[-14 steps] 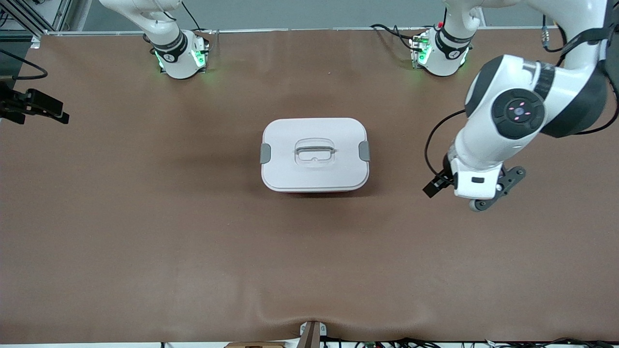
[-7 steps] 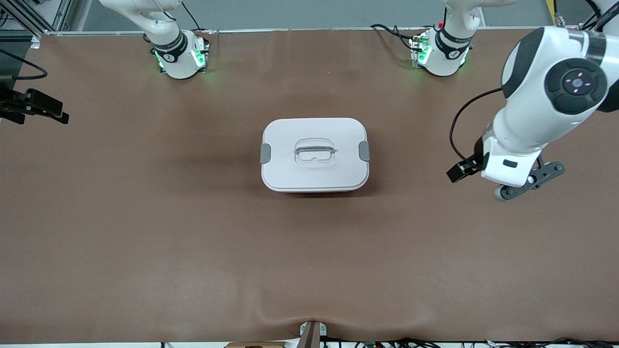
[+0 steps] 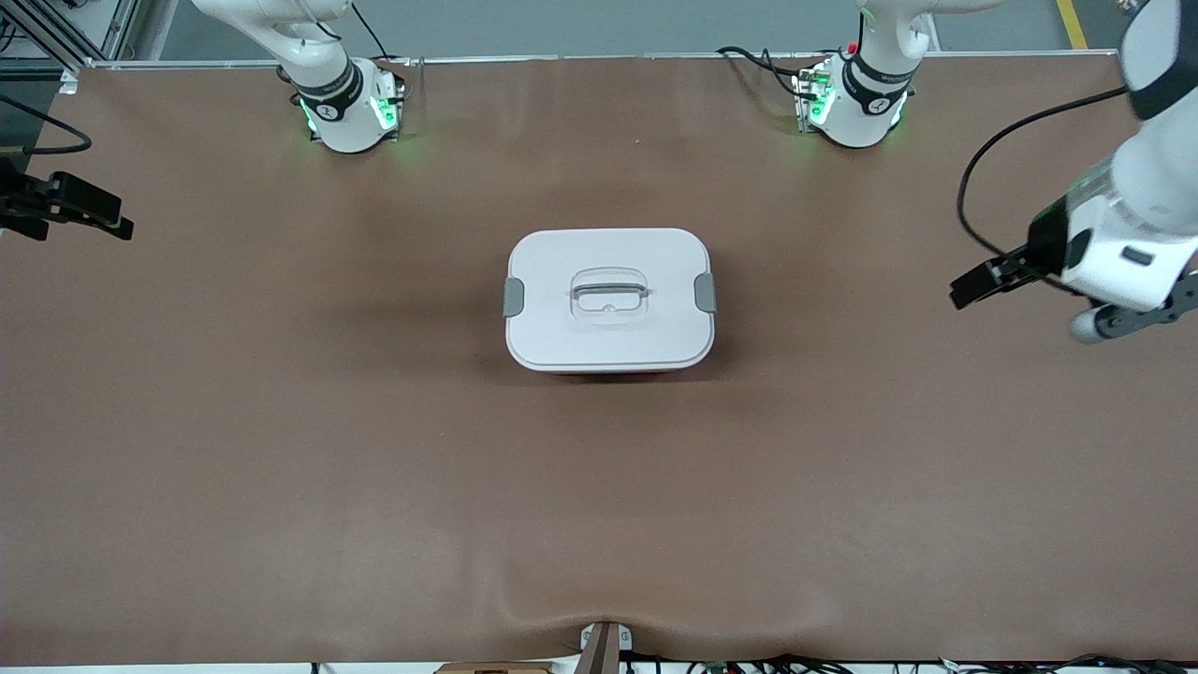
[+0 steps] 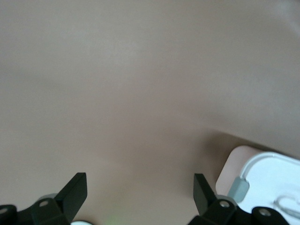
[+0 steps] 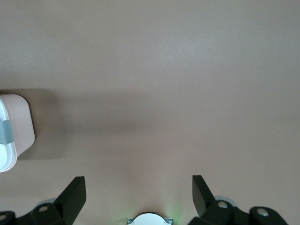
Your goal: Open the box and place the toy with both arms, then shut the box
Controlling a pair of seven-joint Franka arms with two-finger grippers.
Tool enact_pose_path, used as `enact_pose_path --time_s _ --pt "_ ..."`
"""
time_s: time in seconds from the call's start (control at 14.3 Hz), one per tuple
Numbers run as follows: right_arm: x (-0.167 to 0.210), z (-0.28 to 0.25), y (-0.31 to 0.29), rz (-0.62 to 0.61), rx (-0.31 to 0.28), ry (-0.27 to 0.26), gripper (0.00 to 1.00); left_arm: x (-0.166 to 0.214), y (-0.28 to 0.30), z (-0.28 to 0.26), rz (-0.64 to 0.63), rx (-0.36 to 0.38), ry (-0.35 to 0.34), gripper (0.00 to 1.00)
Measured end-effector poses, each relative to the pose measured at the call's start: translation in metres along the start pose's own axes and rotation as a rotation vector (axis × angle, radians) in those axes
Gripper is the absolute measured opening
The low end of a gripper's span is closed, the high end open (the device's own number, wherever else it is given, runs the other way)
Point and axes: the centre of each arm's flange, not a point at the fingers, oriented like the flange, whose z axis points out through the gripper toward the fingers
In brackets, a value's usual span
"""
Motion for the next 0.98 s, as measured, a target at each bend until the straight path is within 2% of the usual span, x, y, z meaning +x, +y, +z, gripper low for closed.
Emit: enact_pose_path --time_s 0.35,0.63,0.98 --pt "-0.006 -0.007 0.016 0.031 0.062 0.011 1.00 -0.030 -0.025 -0.034 0.020 0.010 -0.029 1.00" --pt "-0.007 -0.006 0.014 0.028 0.064 0.010 1.00 -0.031 -0.064 -0.049 0.057 0.010 -0.040 1.00" --pt "-0.012 -0.007 0.004 0.010 0.055 0.025 1.00 -0.032 -0.059 -0.038 0.080 0.018 -0.061 1.00"
